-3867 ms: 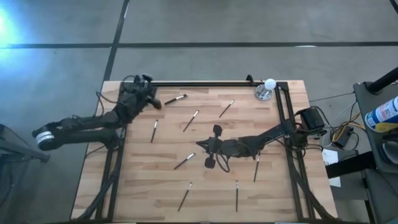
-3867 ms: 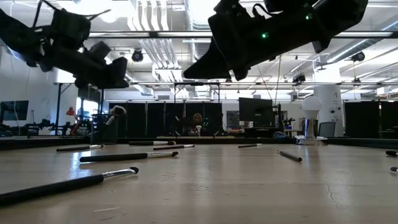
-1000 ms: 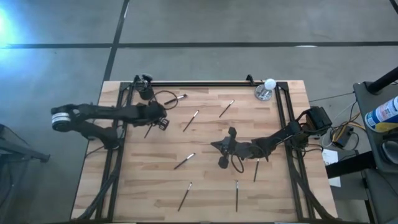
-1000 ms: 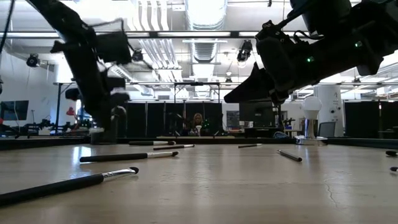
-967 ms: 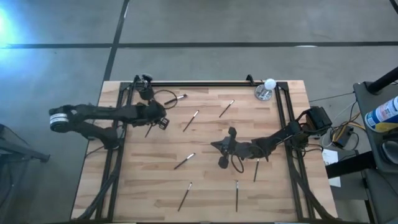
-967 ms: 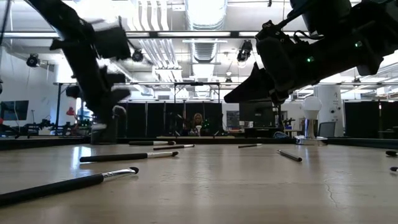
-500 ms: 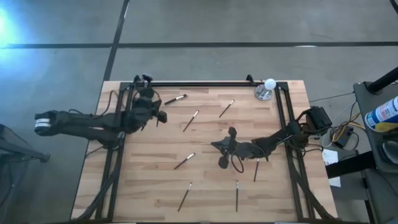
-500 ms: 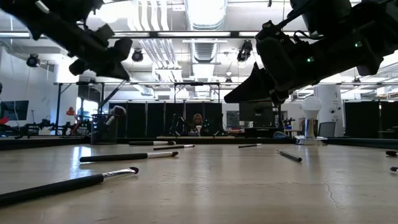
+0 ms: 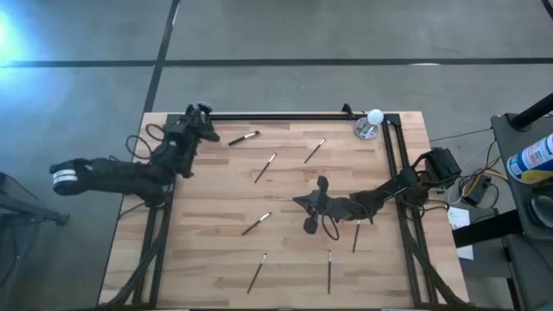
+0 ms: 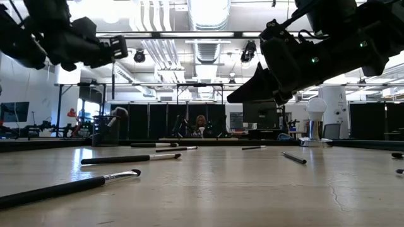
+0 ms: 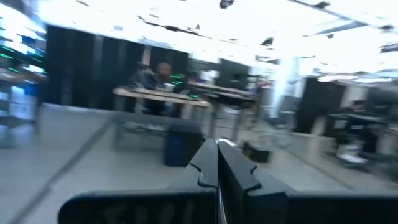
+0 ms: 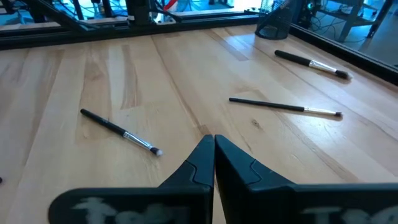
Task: Pick & Place Makeup Supplies
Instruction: Put the makeup brush into the makeup holder
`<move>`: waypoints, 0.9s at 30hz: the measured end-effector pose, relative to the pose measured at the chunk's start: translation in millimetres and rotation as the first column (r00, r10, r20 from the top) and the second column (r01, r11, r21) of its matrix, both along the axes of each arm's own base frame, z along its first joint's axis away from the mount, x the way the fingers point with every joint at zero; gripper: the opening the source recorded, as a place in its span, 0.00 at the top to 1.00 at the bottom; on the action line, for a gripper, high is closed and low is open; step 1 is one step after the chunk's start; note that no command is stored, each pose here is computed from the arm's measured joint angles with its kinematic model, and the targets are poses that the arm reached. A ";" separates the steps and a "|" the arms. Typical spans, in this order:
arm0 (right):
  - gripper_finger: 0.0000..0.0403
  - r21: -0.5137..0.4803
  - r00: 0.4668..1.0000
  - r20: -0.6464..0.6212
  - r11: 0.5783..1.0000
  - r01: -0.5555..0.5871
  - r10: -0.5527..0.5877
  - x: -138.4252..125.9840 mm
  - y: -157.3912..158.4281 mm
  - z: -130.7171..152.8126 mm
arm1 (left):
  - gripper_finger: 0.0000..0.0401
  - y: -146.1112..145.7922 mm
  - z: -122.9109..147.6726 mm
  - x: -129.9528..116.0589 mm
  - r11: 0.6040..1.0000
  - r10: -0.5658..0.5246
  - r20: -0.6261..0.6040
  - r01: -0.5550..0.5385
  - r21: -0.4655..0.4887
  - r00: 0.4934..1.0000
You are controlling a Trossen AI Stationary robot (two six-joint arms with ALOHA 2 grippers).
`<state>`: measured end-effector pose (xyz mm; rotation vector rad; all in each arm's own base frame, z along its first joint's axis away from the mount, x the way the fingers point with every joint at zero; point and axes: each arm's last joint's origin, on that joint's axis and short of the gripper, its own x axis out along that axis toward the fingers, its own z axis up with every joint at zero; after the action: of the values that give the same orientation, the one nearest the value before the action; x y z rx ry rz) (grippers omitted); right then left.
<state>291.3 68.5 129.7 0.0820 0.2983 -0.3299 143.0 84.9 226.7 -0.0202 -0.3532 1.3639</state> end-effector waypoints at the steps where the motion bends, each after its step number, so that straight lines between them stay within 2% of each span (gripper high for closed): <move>1: 0.98 -0.005 1.000 0.002 1.000 -0.002 0.002 0.1 0.0 0.3 | 1.00 5.4 0.4 -1.4 1.000 0.030 -0.011 -0.030 0.001 0.999; 6: 0.98 -0.016 1.000 0.015 1.000 -0.006 0.007 0.8 0.0 2.1 | 1.00 33.1 2.0 -7.7 0.991 0.134 -0.052 -0.133 0.016 0.990; 11: 0.98 -0.079 0.999 0.021 0.996 -0.028 0.029 1.7 0.3 4.8 | 1.00 60.0 -3.1 -17.9 0.971 0.237 -0.121 -0.238 0.013 0.964; 15: 0.98 -0.151 0.999 0.014 0.987 -0.047 0.050 4.5 0.4 8.4 | 1.00 76.2 -6.5 -17.3 0.979 0.205 -0.137 -0.203 0.027 0.969; 18: 0.98 -0.188 0.998 0.018 0.981 -0.056 0.060 7.9 0.7 12.5 | 1.00 88.1 -11.1 -14.5 0.975 0.221 -0.145 -0.220 0.027 0.964; 27: 0.98 -0.222 0.997 0.013 0.973 -0.065 0.070 10.1 1.2 15.1 | 1.00 99.8 -37.8 -11.1 0.959 0.282 -0.224 -0.278 0.049 0.933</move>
<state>301.4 69.7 144.8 -0.1442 0.2420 -0.2929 131.9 184.7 188.9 0.2075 -0.1761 1.6279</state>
